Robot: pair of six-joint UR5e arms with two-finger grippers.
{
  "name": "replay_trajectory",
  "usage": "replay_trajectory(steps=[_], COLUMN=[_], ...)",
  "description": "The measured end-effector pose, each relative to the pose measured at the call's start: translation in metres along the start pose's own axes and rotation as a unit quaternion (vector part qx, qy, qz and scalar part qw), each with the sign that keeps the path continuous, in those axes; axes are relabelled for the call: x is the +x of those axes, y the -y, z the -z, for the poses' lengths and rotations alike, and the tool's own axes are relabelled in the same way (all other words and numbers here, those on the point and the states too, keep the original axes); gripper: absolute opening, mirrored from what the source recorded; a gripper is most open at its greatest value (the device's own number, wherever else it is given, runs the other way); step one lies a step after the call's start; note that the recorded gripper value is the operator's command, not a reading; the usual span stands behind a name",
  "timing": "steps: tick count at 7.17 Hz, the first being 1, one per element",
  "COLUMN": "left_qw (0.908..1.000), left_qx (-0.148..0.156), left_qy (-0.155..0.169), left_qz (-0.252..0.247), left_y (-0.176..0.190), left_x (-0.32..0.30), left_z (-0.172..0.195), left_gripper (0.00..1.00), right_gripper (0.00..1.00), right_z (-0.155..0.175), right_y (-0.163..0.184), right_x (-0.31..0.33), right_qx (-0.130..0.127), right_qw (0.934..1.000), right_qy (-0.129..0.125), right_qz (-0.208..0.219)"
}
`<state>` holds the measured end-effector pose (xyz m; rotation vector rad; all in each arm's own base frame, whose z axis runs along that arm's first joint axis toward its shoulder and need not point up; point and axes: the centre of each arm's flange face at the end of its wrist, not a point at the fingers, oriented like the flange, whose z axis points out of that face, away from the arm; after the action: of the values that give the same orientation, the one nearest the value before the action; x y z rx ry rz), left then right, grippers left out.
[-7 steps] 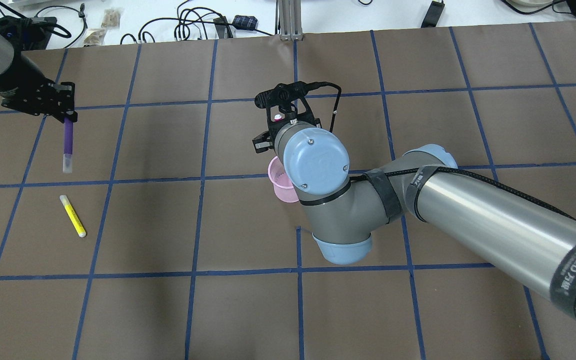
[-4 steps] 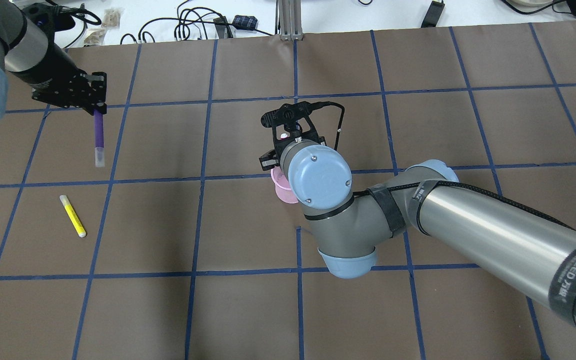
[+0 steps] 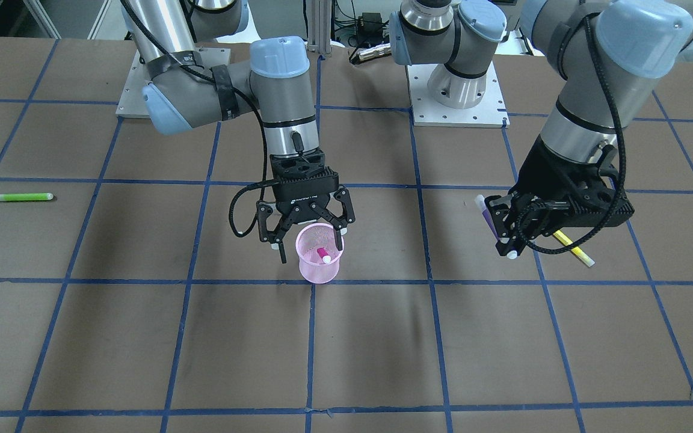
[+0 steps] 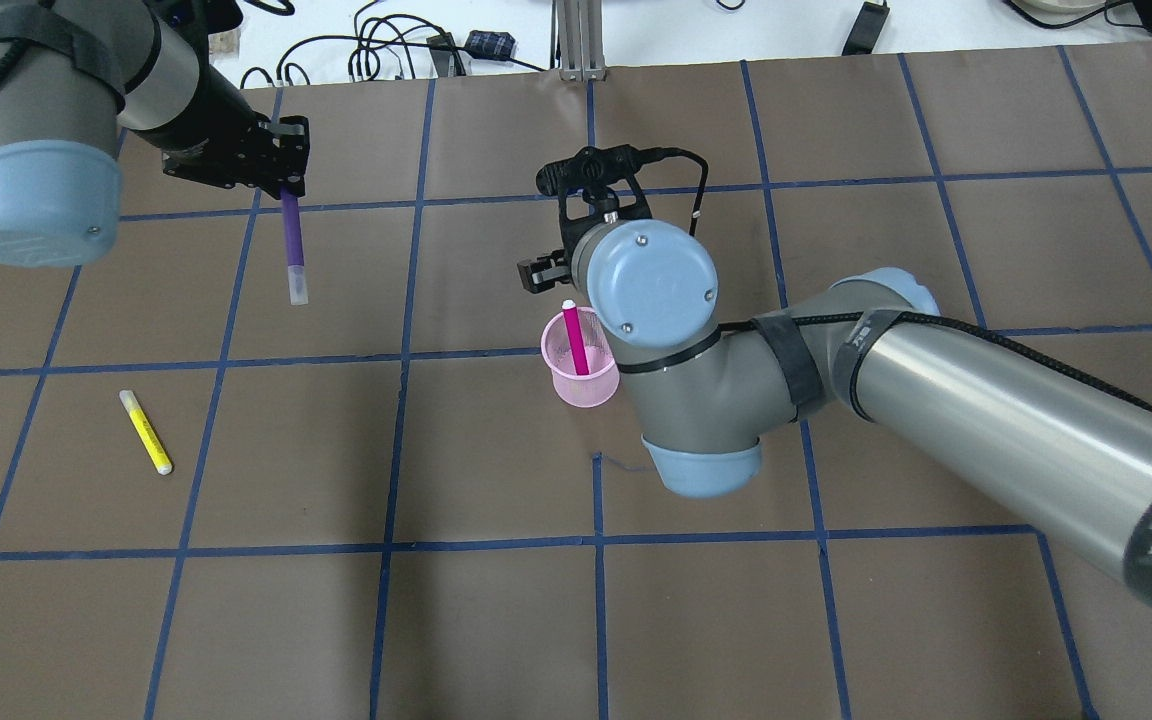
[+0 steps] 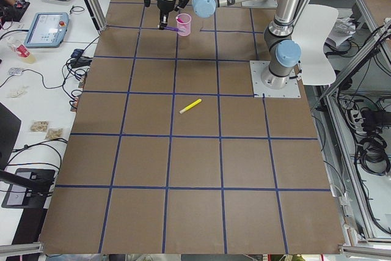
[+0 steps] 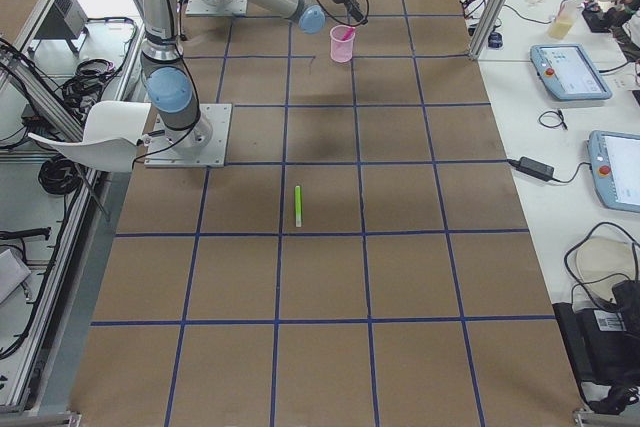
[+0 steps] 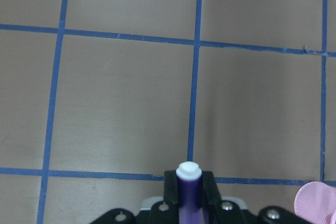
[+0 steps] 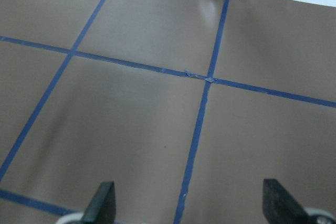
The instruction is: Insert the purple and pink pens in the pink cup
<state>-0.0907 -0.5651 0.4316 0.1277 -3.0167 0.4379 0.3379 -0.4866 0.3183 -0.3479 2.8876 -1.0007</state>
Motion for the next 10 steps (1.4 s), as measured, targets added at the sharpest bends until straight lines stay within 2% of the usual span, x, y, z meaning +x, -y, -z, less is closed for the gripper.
replay_trajectory(steps=[1,3,5,6,7,8,10], left_qw=[0.9998,0.9967,0.9895,0.9834,0.9789,0.9771,0.9690], left_qx=[0.020,0.069,0.122,0.155,0.180,0.197,0.238], left_qy=[-0.006,-0.036,-0.074,-0.093,-0.096,-0.081,-0.064], left_qz=[0.007,0.024,0.021,0.013,0.008,0.001,-0.024], left_y=[0.000,-0.013,-0.040,-0.054,-0.069,-0.084,-0.115], left_x=[0.020,0.091,0.153,0.171,0.182,0.193,0.230], left_z=[-0.002,-0.001,-0.010,-0.019,-0.033,-0.047,-0.062], left_gripper=[0.00,0.00,0.00,0.00,0.00,0.00,0.00], right_gripper=[1.00,1.00,1.00,1.00,1.00,1.00,1.00], right_z=[0.008,0.027,0.046,0.058,0.071,0.084,0.102], right_y=[0.022,0.049,0.055,0.061,0.070,0.080,0.091], right_x=[0.018,0.068,0.109,0.122,0.133,0.141,0.150], right_qx=[-0.025,-0.083,-0.146,-0.184,-0.226,-0.260,-0.294], right_qw=[0.9996,0.9953,0.9861,0.9788,0.9689,0.9599,0.9513], right_qy=[-0.008,-0.009,-0.012,-0.017,-0.021,-0.023,-0.022], right_qz=[-0.012,-0.048,-0.079,-0.089,-0.098,-0.103,-0.090])
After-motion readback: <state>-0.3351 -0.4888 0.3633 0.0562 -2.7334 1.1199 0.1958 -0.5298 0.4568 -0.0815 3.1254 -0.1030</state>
